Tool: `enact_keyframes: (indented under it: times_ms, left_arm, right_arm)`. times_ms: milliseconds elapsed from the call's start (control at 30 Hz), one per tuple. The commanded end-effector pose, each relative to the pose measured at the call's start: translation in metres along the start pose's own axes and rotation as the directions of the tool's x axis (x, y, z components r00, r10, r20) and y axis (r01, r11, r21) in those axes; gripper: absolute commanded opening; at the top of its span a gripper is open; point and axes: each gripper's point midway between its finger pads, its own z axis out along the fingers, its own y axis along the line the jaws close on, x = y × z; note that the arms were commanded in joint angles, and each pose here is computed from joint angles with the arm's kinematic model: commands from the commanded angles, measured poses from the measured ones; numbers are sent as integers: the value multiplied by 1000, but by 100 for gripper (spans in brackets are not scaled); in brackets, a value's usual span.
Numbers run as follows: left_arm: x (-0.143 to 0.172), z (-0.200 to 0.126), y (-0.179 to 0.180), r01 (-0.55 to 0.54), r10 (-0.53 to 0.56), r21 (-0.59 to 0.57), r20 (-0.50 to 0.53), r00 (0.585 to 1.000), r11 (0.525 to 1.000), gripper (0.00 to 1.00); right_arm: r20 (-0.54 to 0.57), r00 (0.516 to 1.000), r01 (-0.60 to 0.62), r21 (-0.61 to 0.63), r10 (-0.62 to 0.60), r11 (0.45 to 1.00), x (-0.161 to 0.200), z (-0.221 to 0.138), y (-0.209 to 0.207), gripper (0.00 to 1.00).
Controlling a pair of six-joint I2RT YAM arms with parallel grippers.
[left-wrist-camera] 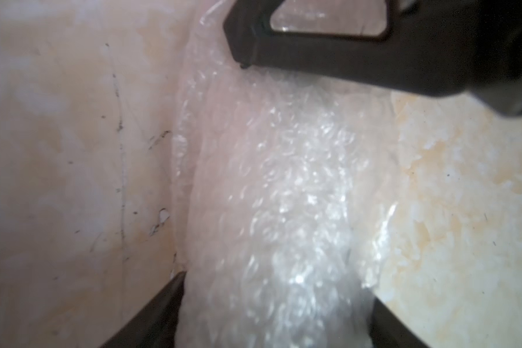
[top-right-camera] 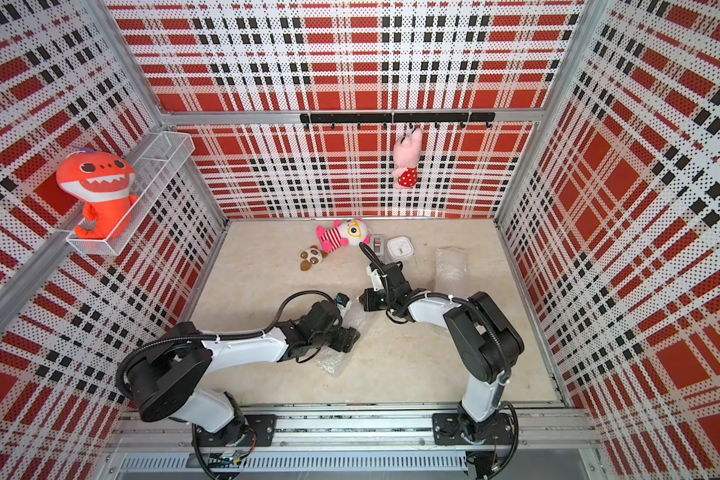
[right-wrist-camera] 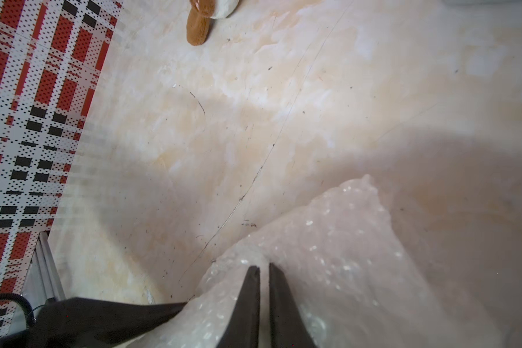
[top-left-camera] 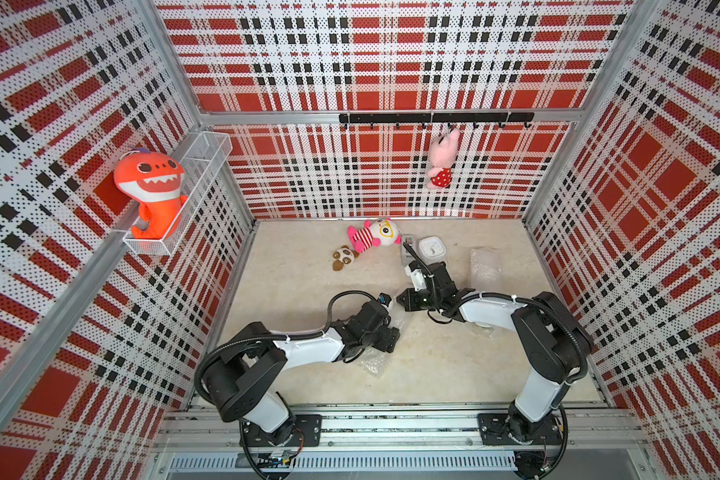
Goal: Wrap vases in bubble wrap
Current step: Wrap the vase in bubble wrap.
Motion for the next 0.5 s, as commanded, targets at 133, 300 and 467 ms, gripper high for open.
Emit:
enact_keyframes:
  times_ms: [133, 300, 467]
  left_arm:
    - [-12, -51, 8, 191, -189, -3, 126, 974, 982, 97]
    - [4, -67, 11, 276, -273, -4, 132, 953, 961, 98]
    - [28, -63, 2, 277, -278, 28, 77, 957, 961, 98]
  right_arm:
    - [-88, 995, -40, 63, 46, 997, 41, 13, -29, 10]
    - [-83, 995, -45, 44, 48, 998, 40, 16, -26, 9]
    - [-86, 995, -45, 39, 48, 998, 40, 19, -26, 9]
